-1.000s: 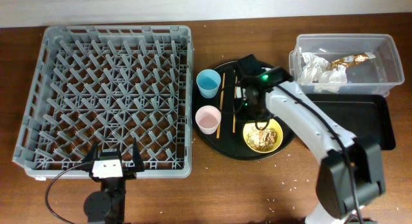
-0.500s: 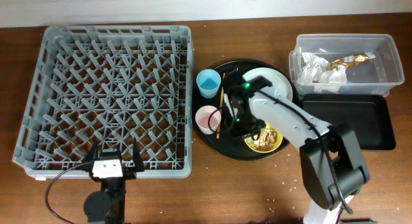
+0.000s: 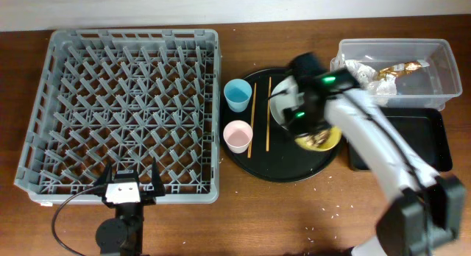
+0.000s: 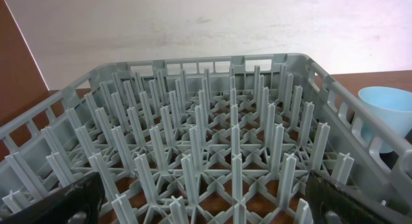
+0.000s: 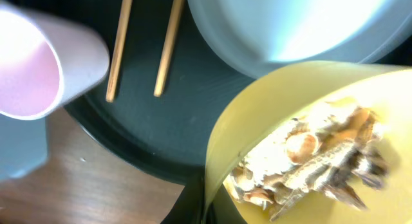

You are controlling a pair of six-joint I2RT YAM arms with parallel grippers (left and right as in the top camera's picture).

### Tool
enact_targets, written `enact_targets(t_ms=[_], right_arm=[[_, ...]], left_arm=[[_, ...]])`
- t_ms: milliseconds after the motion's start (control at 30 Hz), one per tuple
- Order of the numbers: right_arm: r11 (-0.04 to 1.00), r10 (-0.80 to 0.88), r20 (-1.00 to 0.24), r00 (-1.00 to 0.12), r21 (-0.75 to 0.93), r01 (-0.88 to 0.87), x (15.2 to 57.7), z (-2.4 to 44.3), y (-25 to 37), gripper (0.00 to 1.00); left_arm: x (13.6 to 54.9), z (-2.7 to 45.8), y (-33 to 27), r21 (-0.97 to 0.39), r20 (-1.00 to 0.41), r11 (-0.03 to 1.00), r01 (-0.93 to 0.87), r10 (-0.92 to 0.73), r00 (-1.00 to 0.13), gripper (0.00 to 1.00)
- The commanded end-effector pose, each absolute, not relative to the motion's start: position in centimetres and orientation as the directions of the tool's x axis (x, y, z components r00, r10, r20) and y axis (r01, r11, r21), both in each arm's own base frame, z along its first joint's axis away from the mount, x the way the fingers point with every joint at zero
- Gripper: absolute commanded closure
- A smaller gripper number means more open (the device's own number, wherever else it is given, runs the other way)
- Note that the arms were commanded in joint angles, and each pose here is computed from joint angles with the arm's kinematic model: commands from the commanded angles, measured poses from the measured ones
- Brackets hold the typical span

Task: Sort waste into correct bins and load items into the dishwasher rack
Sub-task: 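Tip the yellow bowl over the black tray to empty scraps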

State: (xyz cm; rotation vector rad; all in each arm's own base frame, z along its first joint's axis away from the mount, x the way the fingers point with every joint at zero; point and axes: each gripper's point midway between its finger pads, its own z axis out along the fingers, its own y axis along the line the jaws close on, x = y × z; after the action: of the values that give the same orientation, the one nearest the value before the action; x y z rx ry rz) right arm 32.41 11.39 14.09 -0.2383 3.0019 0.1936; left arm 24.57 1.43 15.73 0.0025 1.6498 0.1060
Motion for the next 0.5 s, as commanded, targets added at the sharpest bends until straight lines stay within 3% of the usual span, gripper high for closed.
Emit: enact_targets(t_ms=[0,200,467], right_arm=[[0.947,-0.062,-0.236,-0.97,0.292,-0.132,33.9,17.5,7.7,0.96],[0.762,0.201,-0.349,-0.915,0.643,-0.078,35.5,17.8,-0.2,0.96],[0.488,0.559,-0.393,-0.73,0.868,-0.094,33.6,16.8,-7.8,0.96]], left_arm=[[24.6,15.6,1.3,0.086,-0.993,0.995,-0.05,0.081,-0.085,0.01],[24.6,15.6,1.3,0.086,-0.993,0.995,-0.051,0.081,-0.084,0.01],[24.6,15.6,1.2,0.086,-0.993,0.995,-0.05,0.081,-0.084,0.01]])
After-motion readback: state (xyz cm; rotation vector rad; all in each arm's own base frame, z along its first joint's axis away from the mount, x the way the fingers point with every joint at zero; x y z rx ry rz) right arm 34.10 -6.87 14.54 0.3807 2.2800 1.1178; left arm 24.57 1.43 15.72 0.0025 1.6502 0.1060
